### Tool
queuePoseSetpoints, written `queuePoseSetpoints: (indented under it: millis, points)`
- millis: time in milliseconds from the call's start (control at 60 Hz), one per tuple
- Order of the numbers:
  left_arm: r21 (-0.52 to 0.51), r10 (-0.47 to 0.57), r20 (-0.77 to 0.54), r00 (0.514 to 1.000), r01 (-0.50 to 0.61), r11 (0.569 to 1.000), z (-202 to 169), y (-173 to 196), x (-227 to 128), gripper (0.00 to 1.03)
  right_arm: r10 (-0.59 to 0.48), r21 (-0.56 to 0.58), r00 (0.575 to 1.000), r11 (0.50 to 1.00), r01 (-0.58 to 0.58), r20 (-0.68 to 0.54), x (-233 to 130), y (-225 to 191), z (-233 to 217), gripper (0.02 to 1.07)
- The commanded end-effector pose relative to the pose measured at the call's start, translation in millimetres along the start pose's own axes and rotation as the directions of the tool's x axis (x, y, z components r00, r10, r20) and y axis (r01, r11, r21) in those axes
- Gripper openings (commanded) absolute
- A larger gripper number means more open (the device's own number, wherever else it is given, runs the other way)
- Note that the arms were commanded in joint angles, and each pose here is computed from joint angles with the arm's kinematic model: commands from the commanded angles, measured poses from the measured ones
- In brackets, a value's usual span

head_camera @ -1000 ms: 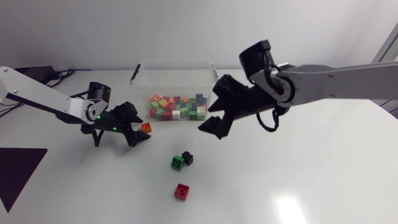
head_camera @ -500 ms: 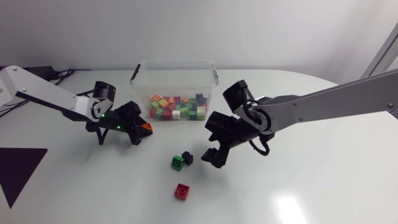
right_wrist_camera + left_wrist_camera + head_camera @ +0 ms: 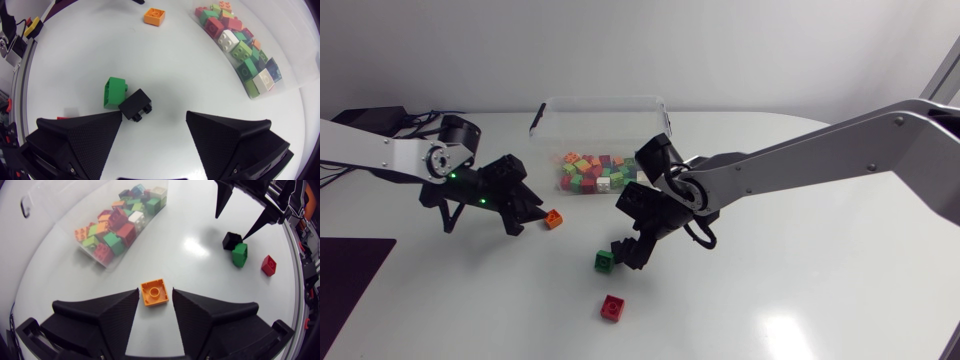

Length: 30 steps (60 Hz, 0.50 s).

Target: Place the duplo bricks in the container

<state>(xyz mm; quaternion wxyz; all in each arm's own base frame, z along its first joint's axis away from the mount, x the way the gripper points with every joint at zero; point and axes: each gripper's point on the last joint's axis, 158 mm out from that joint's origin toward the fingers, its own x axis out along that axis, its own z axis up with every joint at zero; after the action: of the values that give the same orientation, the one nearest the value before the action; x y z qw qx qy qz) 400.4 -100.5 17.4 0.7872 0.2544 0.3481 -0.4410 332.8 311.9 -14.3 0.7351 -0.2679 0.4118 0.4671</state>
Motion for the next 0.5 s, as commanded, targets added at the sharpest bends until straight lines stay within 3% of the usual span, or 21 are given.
queuePoseSetpoints:
  millis: [0, 117, 317, 383, 483]
  points:
    - [0.037, 0.016, 0.022, 1.000, -0.017, 0.999, 10.1, -6.8, -21.6, 0.47, 0.000, 0.037, 0.999, 0.999, 0.002, -0.036, 11.2, 2.0, -3.0, 0.93]
    - [0.060, 0.023, 0.038, 0.999, -0.026, 0.998, 21.1, -16.2, -31.8, 0.47, 0.002, 0.041, 0.998, 0.999, 0.001, -0.065, 18.6, 6.1, -5.1, 0.93]
    - [0.029, -0.030, -0.013, 0.999, 0.030, 0.999, 11.0, -22.9, -5.0, 0.48, -0.001, 0.019, 0.998, 1.000, 0.003, -0.065, 10.4, 8.3, -7.0, 0.94]
    - [-0.026, -0.043, -0.077, 0.996, 0.041, 0.999, 1.4, -18.2, 9.8, 0.68, -0.010, 0.029, 0.998, 1.000, 0.012, -0.058, 5.1, 0.8, -8.4, 0.95]
    - [-0.058, -0.029, -0.158, 0.987, 0.020, 0.998, -6.8, -20.2, 24.7, 0.76, -0.011, 0.033, 0.998, 0.999, 0.013, -0.054, -1.1, -0.5, -12.9, 0.96]
